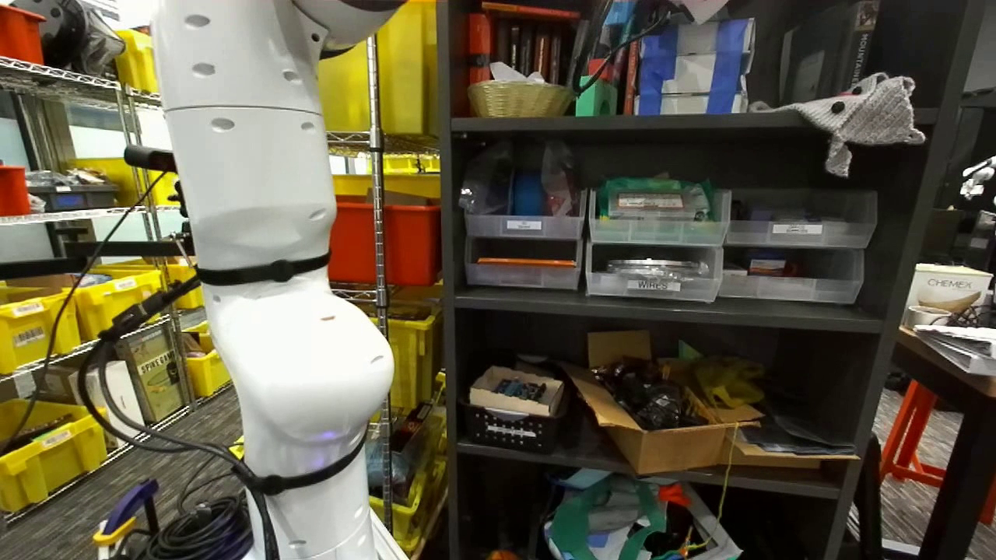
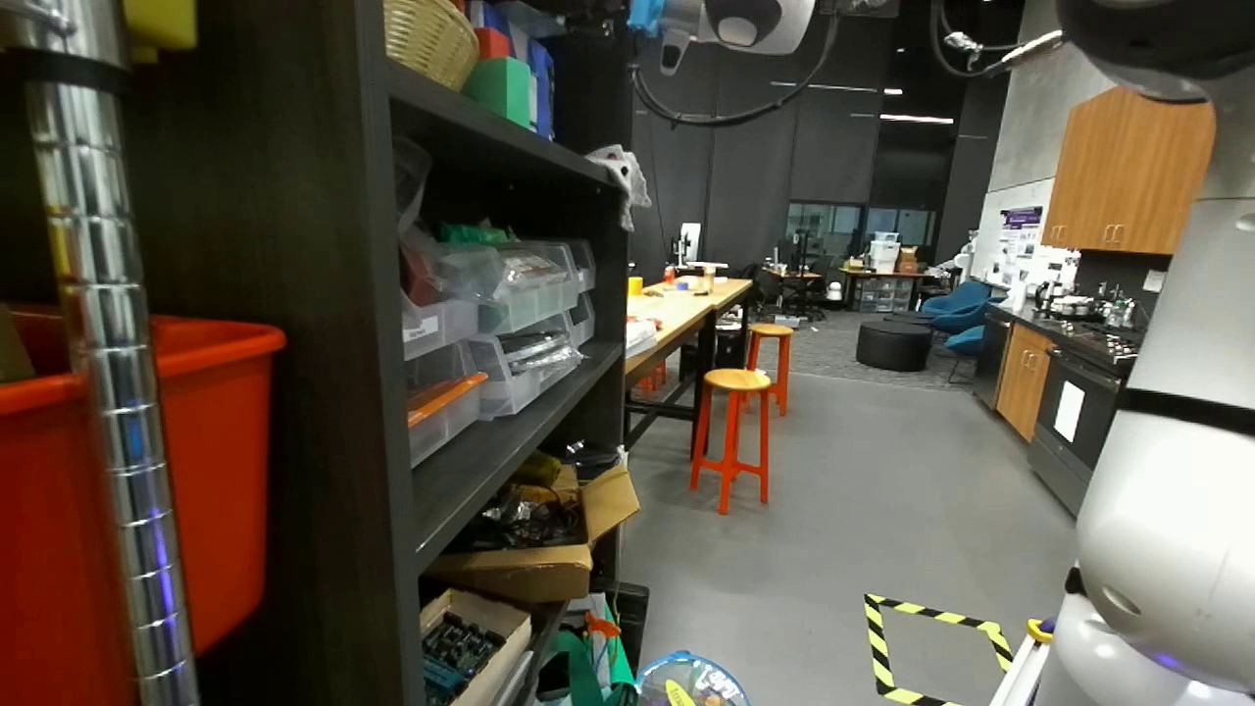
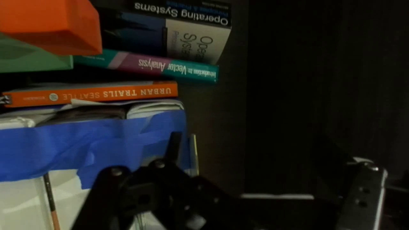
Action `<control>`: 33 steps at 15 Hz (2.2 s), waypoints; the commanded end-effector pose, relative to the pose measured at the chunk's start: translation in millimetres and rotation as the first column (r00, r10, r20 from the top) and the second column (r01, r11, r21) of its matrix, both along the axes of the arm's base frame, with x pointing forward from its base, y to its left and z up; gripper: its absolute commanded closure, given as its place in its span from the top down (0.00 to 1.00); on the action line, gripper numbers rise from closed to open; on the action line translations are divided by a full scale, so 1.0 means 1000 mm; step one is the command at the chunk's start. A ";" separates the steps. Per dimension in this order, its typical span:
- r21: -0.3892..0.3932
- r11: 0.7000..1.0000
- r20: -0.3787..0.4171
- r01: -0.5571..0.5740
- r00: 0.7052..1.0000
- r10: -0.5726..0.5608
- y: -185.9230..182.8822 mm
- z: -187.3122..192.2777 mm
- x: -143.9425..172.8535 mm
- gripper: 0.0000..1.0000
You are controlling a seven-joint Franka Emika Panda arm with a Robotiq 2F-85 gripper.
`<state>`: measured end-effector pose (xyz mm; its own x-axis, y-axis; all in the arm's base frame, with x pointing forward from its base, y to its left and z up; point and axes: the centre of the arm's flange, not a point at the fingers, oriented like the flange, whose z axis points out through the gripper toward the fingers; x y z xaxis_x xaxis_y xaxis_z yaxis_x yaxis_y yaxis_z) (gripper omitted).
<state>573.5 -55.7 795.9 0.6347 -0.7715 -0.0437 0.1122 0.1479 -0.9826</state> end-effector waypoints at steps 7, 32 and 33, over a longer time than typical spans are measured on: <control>-0.053 0.978 0.034 0.201 0.979 -0.199 0.018 0.015 0.063 1.00; 0.006 0.954 -0.035 0.298 0.954 -0.298 -0.053 0.038 0.045 0.01; 0.037 0.951 -0.045 0.306 0.951 -0.305 -0.062 0.039 0.044 0.01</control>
